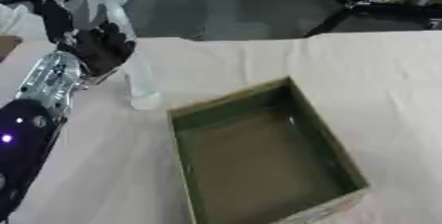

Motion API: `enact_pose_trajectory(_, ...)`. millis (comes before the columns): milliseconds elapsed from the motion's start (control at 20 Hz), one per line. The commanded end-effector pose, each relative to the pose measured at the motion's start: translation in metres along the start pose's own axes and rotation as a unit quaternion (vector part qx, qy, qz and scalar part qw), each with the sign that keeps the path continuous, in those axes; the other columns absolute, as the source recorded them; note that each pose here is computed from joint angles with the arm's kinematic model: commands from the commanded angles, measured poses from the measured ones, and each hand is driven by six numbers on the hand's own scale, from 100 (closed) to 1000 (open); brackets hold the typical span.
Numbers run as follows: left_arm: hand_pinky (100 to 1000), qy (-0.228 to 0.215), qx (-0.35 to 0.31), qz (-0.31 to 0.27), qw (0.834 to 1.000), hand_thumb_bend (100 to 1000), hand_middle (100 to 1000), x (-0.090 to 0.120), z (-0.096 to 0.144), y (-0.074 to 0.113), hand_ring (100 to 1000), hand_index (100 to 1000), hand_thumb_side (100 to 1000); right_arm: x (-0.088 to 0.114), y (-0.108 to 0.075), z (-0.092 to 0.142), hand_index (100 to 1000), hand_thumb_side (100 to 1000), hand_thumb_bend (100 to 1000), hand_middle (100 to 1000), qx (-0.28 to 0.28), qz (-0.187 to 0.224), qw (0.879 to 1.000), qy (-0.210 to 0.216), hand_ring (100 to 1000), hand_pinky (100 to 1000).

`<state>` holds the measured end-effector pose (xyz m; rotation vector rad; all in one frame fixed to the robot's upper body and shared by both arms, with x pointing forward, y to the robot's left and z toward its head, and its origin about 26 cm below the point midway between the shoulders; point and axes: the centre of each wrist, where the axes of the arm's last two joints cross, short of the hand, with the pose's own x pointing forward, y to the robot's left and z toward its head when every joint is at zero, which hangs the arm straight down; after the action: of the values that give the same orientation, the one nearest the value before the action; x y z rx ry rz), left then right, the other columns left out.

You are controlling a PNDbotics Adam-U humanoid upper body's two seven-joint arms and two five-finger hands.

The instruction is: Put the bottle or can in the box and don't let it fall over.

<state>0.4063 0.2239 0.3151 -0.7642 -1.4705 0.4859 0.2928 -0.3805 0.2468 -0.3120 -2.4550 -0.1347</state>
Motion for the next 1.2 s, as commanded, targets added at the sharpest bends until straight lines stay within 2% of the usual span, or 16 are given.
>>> enact_pose_trajectory(50,100,-0.025,-0.02,-0.006,0.999,316,241,0.02,0.009,-0.012,100,971,1000,0.008,-0.003,-0.006,1000,714,100,1000,0.007,0.011,1.0,-0.014,934,855)
enact_pose_trajectory(600,100,-0.029,-0.029,-0.007,0.999,311,247,0.022,0.015,-0.019,100,961,1000,0.008,-0.003,-0.006,1000,705,100,1000,0.007,0.007,1.0,-0.012,933,855)
enact_pose_trajectory(1200,100,-0.035,-0.043,-0.001,0.998,296,256,0.025,0.018,-0.026,100,899,1000,0.008,-0.002,-0.005,1000,699,100,1000,0.007,0.004,1.0,-0.011,932,855)
